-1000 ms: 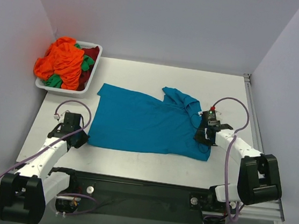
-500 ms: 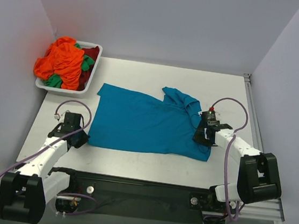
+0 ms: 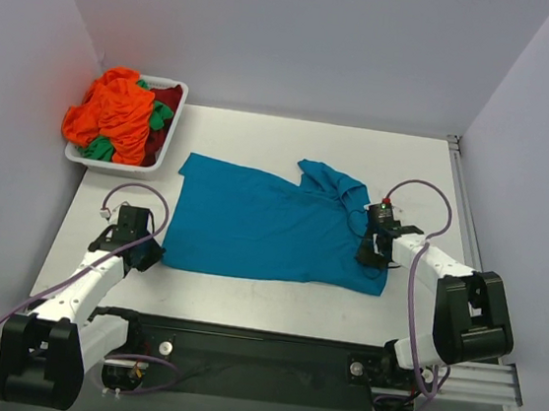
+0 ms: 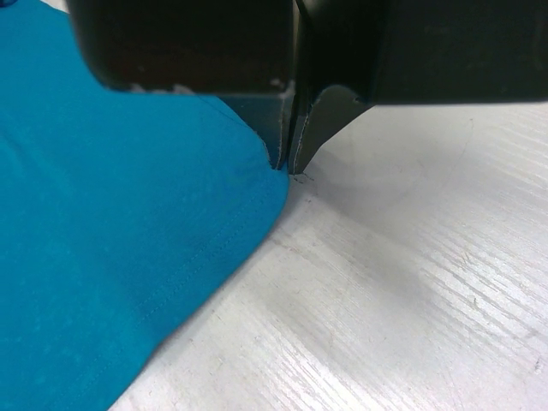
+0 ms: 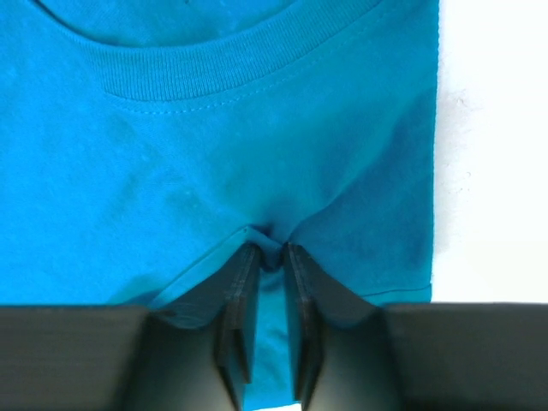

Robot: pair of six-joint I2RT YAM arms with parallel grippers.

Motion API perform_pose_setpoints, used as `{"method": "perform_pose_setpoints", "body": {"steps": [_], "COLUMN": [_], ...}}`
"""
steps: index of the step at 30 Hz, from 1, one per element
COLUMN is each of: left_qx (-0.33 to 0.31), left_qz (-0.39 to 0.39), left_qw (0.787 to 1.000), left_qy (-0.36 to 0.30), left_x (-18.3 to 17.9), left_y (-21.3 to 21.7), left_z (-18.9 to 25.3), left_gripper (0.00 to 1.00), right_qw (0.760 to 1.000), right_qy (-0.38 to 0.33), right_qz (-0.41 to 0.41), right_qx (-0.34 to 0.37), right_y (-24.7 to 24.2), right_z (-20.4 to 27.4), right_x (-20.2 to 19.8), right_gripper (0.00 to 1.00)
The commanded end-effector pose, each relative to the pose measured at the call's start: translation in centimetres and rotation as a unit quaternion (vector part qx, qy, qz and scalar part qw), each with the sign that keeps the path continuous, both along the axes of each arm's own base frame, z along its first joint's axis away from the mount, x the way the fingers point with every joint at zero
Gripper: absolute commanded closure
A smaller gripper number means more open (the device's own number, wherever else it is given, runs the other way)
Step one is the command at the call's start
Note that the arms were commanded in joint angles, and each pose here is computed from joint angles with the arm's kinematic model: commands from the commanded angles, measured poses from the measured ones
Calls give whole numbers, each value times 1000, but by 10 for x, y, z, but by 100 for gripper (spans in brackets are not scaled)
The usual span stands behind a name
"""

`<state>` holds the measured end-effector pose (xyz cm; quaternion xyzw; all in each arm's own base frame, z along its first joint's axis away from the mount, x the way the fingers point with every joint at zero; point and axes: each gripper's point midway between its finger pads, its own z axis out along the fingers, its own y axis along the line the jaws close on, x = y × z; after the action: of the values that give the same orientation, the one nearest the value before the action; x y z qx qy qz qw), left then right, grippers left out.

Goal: Fold and stack the t-shirts
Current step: Flatten out the tshirt

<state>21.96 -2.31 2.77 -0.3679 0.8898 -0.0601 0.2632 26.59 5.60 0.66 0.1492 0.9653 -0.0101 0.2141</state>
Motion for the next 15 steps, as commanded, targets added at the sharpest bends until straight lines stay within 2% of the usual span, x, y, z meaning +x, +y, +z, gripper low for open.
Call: {"method": "perform_pose_setpoints", "body": {"steps": [1, 7, 11, 15], "left_qx": [-3, -2, -1, -1], "left_qz": [-3, -4, -3, -3], "left_qw": [1000, 1000, 1000, 1000], "left_qy": [-25, -26, -25, -23], "left_x": [12, 12, 12, 11], "left_y": [0, -1, 0, 0], "left_z": [7, 8, 7, 7], "left_gripper": [100, 100, 100, 100], "right_qw": [1000, 1000, 1000, 999], "right_qy": [3, -17, -25, -36], "right_qz": [0, 1, 3, 5], "right_qx": [-13, 6, 15, 29], "right_y": [-3, 3, 4, 7], "right_z": [2, 16, 25, 32], "right_x": [1, 1, -1, -5], "right_gripper": [83, 93, 89, 90]}}
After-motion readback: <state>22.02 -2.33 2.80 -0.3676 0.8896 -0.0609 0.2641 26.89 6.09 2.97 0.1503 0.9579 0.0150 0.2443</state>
